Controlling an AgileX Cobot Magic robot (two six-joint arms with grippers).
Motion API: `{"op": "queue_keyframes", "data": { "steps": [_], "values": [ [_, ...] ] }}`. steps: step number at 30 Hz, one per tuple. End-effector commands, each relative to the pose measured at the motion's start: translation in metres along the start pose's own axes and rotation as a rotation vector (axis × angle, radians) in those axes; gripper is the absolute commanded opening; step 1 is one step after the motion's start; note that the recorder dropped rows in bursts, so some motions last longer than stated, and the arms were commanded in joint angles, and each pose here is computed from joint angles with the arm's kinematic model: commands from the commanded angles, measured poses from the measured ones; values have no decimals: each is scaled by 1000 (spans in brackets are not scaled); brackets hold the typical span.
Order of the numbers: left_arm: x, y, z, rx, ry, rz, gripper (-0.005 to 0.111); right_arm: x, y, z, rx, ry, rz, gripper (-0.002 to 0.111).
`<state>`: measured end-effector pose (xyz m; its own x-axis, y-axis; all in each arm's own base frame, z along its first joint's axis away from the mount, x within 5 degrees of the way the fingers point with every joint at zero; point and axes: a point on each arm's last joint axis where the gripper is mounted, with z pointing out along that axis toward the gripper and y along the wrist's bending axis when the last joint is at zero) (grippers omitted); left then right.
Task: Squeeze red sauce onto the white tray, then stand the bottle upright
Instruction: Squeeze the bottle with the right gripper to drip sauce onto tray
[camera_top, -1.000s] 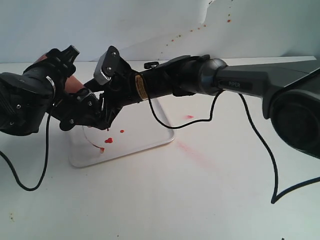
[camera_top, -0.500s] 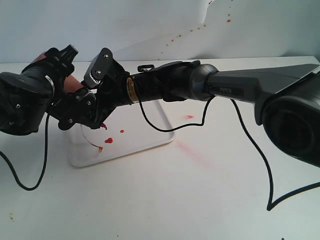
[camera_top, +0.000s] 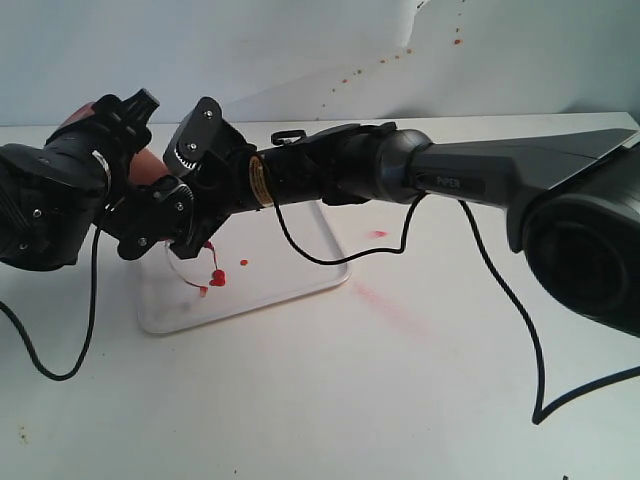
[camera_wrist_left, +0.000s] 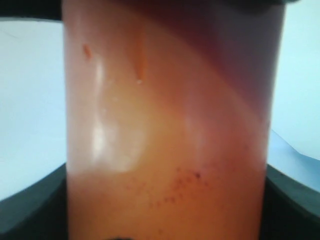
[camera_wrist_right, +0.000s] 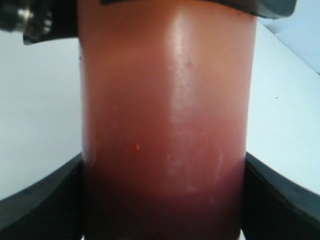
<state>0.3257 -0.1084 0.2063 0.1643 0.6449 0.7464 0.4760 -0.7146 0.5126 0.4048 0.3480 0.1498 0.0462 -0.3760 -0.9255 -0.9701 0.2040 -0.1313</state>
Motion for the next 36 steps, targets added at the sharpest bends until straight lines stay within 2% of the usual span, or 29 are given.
{"op": "queue_keyframes", "data": {
  "steps": [1,8,9,11,12,14,17,36],
  "values": [
    [4,3,-3,-12,20,1,0,-2,-13,-8,62,-3,30,0],
    [4,3,-3,-12,20,1,0,-2,-13,-8,62,-4,36,0],
    [4,3,-3,-12,20,1,0,-2,-13,-8,62,-4,51,2],
    [4,3,-3,-12,20,1,0,-2,-13,-8,62,-5,68,14],
    [4,3,-3,-12,20,1,0,-2,-13,-8,63,-6,74,25],
    [4,3,-3,-12,20,1,0,-3,-14,-8,67,-15,87,53],
    [4,3,-3,-12,20,1,0,-3,-14,-8,68,-17,87,104],
    [4,3,-3,-12,20,1,0,-3,-13,-8,58,-17,75,105]
  ]
}}
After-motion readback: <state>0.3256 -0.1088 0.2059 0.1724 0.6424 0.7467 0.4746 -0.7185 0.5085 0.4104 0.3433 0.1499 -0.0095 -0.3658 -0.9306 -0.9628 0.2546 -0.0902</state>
